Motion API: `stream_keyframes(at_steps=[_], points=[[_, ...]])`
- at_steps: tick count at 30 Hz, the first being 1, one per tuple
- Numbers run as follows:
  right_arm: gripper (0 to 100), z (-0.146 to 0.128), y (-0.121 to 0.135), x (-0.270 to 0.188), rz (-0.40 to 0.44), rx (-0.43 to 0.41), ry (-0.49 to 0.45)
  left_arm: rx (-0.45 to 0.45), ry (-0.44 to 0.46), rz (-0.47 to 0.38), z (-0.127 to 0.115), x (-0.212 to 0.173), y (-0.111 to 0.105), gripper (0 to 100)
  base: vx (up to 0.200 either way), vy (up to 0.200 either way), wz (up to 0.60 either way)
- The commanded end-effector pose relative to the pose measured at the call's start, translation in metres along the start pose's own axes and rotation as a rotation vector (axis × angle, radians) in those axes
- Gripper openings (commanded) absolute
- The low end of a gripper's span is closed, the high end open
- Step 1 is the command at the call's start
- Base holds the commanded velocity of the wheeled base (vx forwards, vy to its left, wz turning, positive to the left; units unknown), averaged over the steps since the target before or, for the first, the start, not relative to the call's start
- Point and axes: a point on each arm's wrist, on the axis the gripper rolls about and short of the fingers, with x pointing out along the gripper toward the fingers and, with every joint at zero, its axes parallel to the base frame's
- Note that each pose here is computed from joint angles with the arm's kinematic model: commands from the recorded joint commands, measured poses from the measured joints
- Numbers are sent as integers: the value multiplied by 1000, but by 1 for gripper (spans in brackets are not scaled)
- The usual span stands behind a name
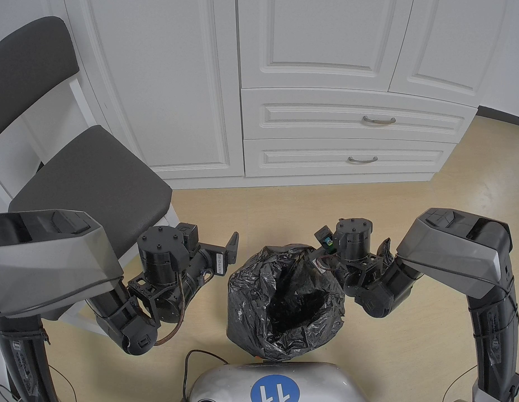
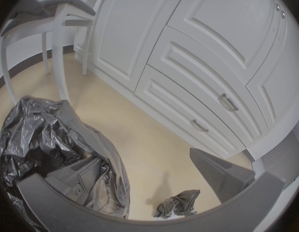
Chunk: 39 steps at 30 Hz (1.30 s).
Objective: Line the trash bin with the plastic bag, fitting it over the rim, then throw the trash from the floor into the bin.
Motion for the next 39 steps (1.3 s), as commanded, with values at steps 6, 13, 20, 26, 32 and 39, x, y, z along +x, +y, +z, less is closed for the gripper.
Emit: stream_keyframes(at_steps=[6, 13, 20, 26, 32, 39], points=[[100, 6, -12, 25, -58, 81, -43, 1, 6, 0, -2, -1, 0, 100, 0, 0, 0], [100, 36, -22, -4, 149, 283, -37, 16, 21, -15, -3, -9, -3, 100, 0, 0, 0], [100, 71, -76, -66, 281, 491, -84, 61, 95, -46, -17, -27, -3, 100, 0, 0, 0], [100, 59, -98, -108, 277, 519, -41, 81, 166, -98, -34, -30, 0, 100, 0, 0, 0], [100, 31, -68, -90, 299, 487, 67, 79, 209, -155, -50, -24, -1, 100, 0, 0, 0], [100, -13, 1, -31, 327, 436, 205, 79, 179, -147, -70, -9, -2, 100, 0, 0, 0]])
